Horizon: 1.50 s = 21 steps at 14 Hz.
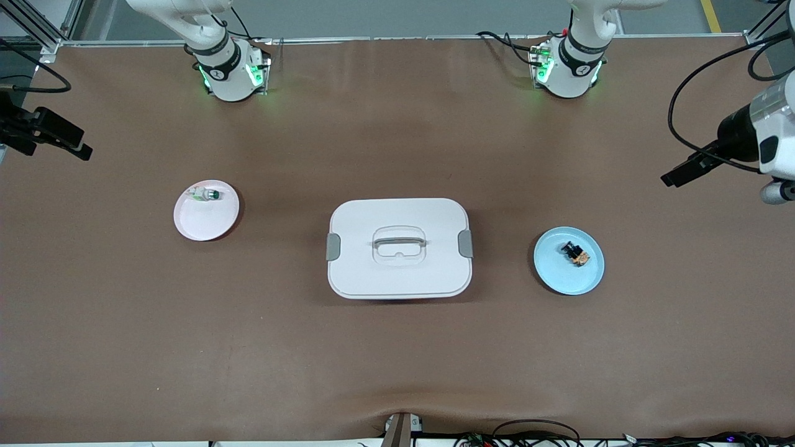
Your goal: Transfer orange switch to right arm and place
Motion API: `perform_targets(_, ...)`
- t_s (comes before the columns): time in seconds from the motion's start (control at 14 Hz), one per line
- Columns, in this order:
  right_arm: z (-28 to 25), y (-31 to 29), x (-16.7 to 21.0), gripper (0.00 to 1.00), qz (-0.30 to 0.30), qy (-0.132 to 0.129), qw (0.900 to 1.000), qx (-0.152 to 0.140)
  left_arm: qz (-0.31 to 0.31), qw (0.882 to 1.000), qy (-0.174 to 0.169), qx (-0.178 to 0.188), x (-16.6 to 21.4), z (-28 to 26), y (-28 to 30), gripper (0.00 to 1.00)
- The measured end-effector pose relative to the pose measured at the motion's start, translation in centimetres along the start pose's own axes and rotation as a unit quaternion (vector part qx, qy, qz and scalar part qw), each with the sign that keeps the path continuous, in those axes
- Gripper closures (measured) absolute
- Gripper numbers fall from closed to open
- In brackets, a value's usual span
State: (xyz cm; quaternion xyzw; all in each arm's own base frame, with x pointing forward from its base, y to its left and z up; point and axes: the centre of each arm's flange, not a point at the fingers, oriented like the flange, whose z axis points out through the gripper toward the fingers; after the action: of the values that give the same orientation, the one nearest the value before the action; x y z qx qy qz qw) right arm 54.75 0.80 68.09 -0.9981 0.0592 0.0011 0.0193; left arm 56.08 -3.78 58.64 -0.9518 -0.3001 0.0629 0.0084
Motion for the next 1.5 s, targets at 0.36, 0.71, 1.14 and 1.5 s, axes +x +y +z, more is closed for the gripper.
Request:
perform_targets(0.36, 0.0, 0.1, 0.0, 0.0, 0.0, 0.0, 1.0, -0.003, 0.013, 1.0, -0.017, 0.015, -0.3, 2.3, 2.3, 0.0)
perform_targets(0.71, 0.0, 0.2, 0.0, 0.0, 0.0, 0.001, 1.0, -0.004, 0.064, 0.996, -0.037, 0.042, -0.3, 5.8, 4.7, 0.0)
perform_targets(1.14, 0.0, 0.1, 0.0, 0.0, -0.001, 0.0, 1.0, -0.004, 0.259, 0.961, -0.073, 0.059, 1.4, 10.0, 5.1, 0.0)
perform_targets(1.5, 0.0, -0.4, -0.1, 0.0, -0.005, -0.001, 1.0, -0.004, 0.342, 0.935, -0.071, 0.058, 2.3, 11.8, 6.0, 0.0)
